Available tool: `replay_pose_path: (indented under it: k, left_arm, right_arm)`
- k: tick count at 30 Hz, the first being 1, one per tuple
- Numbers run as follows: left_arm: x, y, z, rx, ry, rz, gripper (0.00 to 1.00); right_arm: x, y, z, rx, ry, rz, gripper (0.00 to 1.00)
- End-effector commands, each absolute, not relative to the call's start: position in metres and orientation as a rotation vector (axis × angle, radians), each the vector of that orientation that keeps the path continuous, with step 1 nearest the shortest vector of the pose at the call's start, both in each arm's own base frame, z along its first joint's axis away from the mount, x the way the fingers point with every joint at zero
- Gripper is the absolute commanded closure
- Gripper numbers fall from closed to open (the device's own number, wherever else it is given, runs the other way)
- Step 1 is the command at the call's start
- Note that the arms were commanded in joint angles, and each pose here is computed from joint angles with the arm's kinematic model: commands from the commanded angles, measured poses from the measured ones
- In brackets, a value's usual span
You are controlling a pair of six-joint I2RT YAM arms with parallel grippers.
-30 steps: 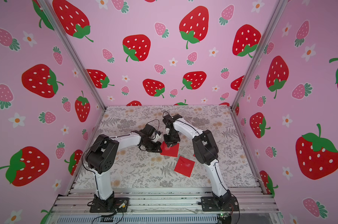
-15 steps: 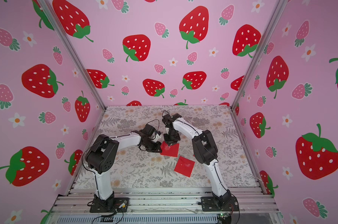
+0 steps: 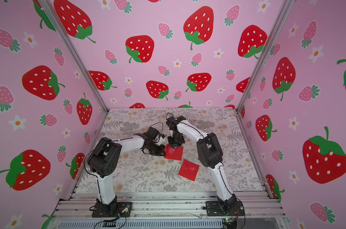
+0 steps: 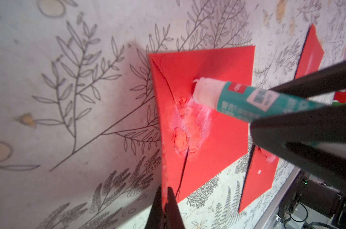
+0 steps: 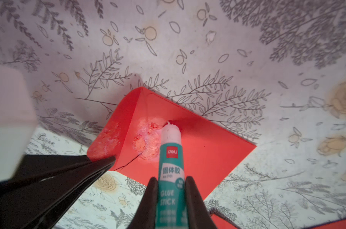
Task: Seal the envelope with a glue stick
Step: Apply the envelope at the center of the board.
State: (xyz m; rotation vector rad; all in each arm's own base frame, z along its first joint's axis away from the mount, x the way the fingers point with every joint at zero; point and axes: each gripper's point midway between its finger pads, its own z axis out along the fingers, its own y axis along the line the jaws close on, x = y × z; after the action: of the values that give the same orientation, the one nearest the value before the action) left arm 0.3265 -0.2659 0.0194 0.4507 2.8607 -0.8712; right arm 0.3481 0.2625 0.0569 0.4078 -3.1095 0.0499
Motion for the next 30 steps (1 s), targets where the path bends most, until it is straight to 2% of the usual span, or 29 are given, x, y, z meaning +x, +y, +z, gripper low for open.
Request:
replay_pose_path:
  k: [1,4,6,14,19,22,30]
  left_arm:
    - [0.32,-0.257,0.004,0.453,2.932,-0.793,1.0]
    - [0.321,-0.257,0.003,0.454,2.932,-0.794,1.0]
    - [0.32,-0.257,0.003,0.453,2.934,-0.797,1.0]
    - [0.32,-0.257,0.0,0.455,2.937,-0.795,1.0]
    - [0.321,-0.256,0.002,0.454,2.933,-0.791,1.0]
    - [0.32,-0.253,0.004,0.456,2.936,-0.766,1.0]
    - [0.318,-0.229,0.024,0.467,2.949,-0.575,1.0]
  right_arm:
    - [0.338,0.266,0.028,0.375,-3.012,-0.006,1.0]
    - [0.33,0.3,0.029,0.338,-2.955,-0.297,1.0]
    - [0.327,0.306,0.031,0.328,-2.938,-0.359,1.0]
    - [0.328,0.298,0.03,0.267,-2.918,-0.418,1.0]
    - [0.334,0.291,0.036,0.258,-2.966,-0.369,1.0]
    - [0.344,0.289,0.058,0.234,-3.051,-0.421,1.0]
    - [0.351,0.278,0.134,0.091,-3.081,-0.896,1.0]
